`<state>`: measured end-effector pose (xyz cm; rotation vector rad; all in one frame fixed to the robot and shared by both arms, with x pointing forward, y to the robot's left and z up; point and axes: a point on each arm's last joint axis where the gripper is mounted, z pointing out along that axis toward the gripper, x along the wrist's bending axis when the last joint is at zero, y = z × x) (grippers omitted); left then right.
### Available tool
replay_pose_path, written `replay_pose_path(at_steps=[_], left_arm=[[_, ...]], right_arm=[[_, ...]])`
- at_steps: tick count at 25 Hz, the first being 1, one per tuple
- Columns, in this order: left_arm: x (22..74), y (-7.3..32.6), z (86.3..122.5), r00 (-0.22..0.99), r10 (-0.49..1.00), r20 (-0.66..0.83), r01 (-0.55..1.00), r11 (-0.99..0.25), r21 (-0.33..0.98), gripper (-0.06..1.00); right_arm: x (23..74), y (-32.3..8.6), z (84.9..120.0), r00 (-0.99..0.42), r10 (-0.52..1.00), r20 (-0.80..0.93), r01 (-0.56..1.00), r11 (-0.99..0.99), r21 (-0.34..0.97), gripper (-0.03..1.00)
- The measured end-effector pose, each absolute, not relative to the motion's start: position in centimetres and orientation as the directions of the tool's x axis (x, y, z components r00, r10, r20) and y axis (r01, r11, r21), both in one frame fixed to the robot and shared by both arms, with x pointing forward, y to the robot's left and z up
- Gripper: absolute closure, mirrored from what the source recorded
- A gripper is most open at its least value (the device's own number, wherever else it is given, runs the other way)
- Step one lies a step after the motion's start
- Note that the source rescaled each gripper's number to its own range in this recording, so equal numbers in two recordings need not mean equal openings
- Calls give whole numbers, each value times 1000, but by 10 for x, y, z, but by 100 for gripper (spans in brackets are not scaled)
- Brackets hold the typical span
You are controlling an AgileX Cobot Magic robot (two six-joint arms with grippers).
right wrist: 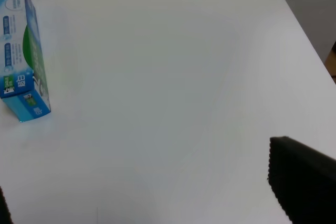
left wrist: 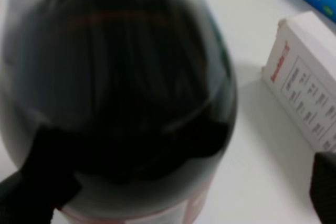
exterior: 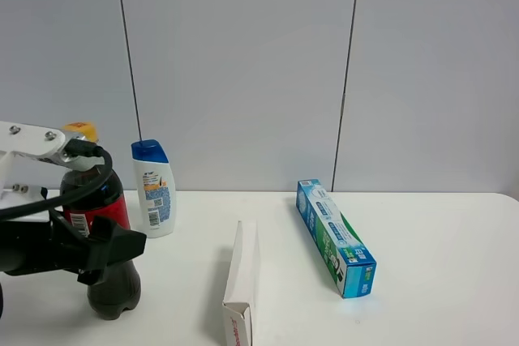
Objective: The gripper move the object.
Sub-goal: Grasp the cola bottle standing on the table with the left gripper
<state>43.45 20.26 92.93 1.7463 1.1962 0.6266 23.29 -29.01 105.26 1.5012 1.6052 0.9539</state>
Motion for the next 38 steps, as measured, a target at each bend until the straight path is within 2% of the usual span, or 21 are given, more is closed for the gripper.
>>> replay_pose_path(at_steps=[9,19,30,38], left_arm=[[447,211,915,350,934,-78,442,-91,892,-5],[455,222,920,297,951,-80,383,-42,923,-5],[455,217,926,363,929,-76,320,-47,946,-5],[453,212,927,405,907,-117,330,-26,944,-5]], right_arm=[[233,-290,1053,-54,998,-22,458,44,888,-3],[233,-290,1053,-54,998,-22,458,44,888,-3],[233,-290,1053,-54,998,-22,458,44,888,-3],[233,-290,1053,-54,998,-22,458,44,888,-3]])
